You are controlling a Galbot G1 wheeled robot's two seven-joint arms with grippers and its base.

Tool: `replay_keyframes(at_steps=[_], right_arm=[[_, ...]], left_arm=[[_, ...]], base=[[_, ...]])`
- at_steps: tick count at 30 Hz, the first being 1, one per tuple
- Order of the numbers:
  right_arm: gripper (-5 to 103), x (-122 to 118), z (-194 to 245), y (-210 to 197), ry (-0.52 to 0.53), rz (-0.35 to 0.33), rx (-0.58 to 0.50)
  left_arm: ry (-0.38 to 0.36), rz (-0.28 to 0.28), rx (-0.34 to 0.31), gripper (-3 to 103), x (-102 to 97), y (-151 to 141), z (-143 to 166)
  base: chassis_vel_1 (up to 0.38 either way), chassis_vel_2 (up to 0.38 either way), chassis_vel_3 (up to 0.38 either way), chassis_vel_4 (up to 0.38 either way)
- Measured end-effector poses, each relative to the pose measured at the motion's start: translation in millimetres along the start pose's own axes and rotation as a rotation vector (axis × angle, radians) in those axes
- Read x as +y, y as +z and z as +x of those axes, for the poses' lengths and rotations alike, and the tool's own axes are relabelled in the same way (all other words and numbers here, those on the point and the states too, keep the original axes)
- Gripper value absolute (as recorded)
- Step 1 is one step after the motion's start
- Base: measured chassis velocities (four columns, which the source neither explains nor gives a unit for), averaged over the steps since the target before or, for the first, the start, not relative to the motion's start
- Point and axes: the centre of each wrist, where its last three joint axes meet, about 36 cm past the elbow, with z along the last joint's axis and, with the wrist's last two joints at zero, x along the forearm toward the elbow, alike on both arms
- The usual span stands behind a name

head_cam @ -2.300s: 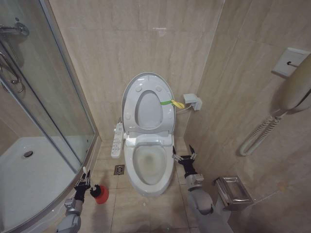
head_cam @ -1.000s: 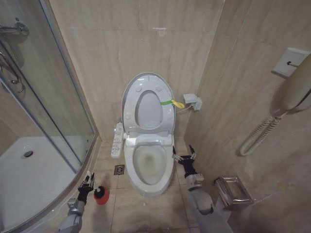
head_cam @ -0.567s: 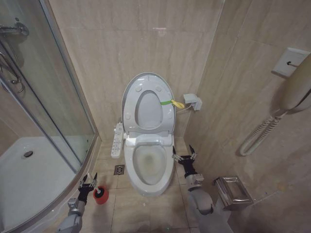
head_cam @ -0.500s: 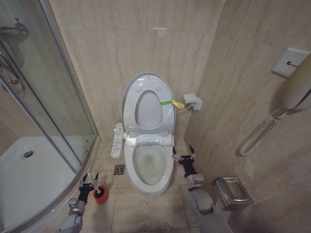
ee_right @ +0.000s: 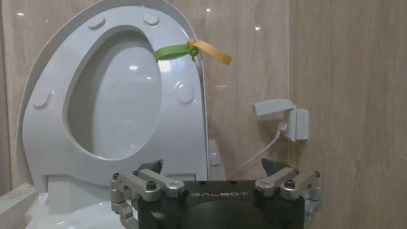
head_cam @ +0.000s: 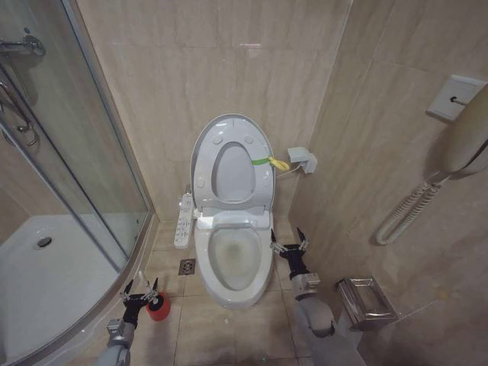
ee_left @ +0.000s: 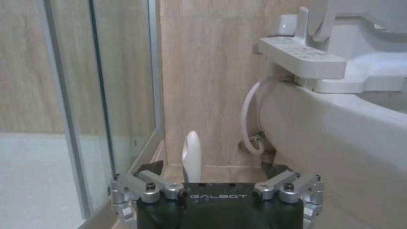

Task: Open the toilet lid, clean the toilet bowl with a toilet brush, close the toilet lid, and flush.

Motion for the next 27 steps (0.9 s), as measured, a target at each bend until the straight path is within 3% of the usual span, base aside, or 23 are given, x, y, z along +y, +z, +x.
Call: replay_keyframes(at_steps=[17, 27], right_arm=[[100, 0.0, 0.0, 0.0, 0.0, 0.0, 0.0], [100, 0.0, 0.0, 0.0, 0.0, 0.0, 0.0]], left_arm=[[-0.013, -0.003, -0.042, 100, -0.4, -15.7, 29.5], [-0.008, -0.02, -0.089, 100, 2.6, -63.9, 31.0]], base=[[0.0, 0.0, 0.0, 0.0], [0.0, 0.0, 0.0, 0.0]])
